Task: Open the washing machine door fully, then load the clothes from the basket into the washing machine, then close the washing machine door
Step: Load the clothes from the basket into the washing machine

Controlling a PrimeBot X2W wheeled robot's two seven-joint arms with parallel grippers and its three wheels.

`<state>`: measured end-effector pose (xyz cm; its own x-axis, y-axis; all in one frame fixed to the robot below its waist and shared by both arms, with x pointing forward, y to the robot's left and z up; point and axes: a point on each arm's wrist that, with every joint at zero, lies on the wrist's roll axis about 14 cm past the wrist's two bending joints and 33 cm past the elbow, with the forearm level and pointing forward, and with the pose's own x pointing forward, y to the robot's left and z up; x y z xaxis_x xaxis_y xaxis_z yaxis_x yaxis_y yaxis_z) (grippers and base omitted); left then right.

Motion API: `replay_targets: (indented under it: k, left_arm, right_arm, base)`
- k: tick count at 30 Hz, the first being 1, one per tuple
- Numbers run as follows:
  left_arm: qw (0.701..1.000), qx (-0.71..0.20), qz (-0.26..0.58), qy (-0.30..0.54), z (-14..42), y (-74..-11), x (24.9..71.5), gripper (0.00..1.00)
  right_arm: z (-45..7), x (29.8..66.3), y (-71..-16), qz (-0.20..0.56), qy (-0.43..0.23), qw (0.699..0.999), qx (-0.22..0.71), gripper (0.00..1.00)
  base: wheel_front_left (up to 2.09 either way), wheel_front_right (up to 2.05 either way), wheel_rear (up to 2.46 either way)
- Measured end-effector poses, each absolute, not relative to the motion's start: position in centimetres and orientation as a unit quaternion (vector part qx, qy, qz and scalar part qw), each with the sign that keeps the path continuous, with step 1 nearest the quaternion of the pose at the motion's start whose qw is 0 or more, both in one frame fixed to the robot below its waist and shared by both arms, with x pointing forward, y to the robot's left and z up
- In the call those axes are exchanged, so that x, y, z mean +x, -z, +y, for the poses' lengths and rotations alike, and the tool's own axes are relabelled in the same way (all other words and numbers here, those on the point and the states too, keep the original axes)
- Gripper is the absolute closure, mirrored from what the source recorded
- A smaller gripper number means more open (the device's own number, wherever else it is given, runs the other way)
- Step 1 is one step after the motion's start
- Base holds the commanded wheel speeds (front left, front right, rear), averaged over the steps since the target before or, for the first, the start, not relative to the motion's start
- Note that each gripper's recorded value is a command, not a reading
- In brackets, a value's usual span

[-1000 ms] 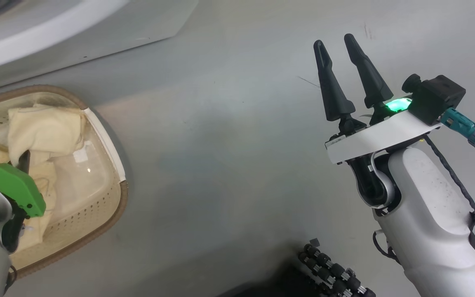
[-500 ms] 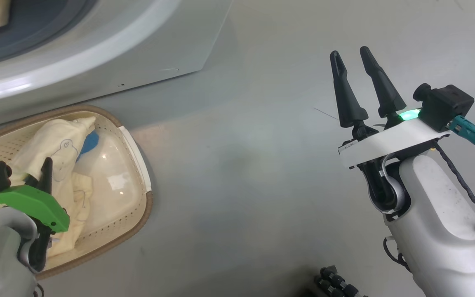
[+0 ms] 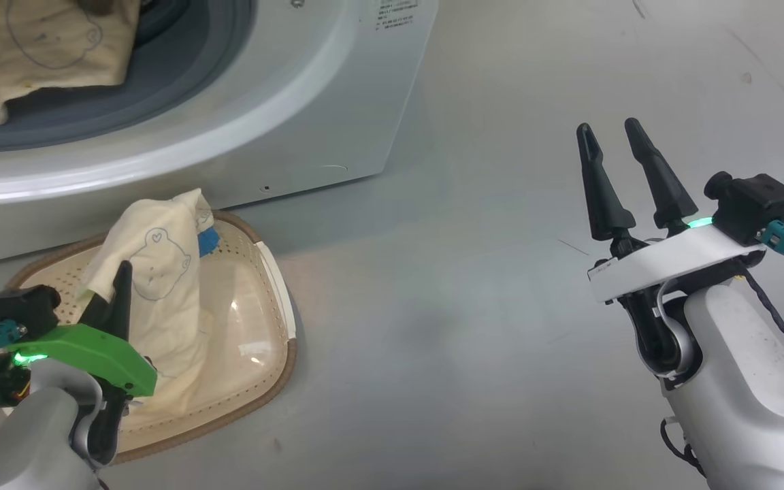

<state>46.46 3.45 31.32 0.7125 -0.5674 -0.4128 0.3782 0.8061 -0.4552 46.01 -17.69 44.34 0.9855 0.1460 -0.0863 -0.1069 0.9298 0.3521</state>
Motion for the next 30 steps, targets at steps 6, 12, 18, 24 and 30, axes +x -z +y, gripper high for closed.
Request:
replay_targets:
  k: [6,12,18,24,30]
  left_arm:
    - [0.919,-0.189,0.229,0.26,3.7,-35.2,46.9,1.0]
    - [0.925,-0.202,0.195,0.257,4.2,-38.1,46.8,1.0]
    - [0.935,-0.225,0.144,0.235,5.9,-41.8,47.5,1.0]
    - [0.939,-0.238,0.099,0.23,6.7,-45.1,47.6,1.0]
    - [0.944,-0.237,0.043,0.227,7.6,-49.0,47.8,1.0]
  right_arm:
    - [-17.3,45.4,-45.3,0.048,-0.077,0.981,0.173,0.0]
    - [-16.5,45.1,-46.0,0.042,-0.09,0.98,0.175,0.0]
    - [-15.6,44.6,-47.1,0.032,-0.103,0.978,0.179,0.0]
    - [-15.4,43.8,-47.5,0.03,-0.109,0.977,0.18,0.0]
    - [-15.1,43.4,-48.6,0.018,-0.115,0.977,0.18,0.0]
  base:
    - [0.0,0.0,0.0]
    - [0.0,0.0,0.0]
    - [0.0,0.0,0.0]
    - [0.0,0.0,0.0]
    - [0.0,0.0,0.0]
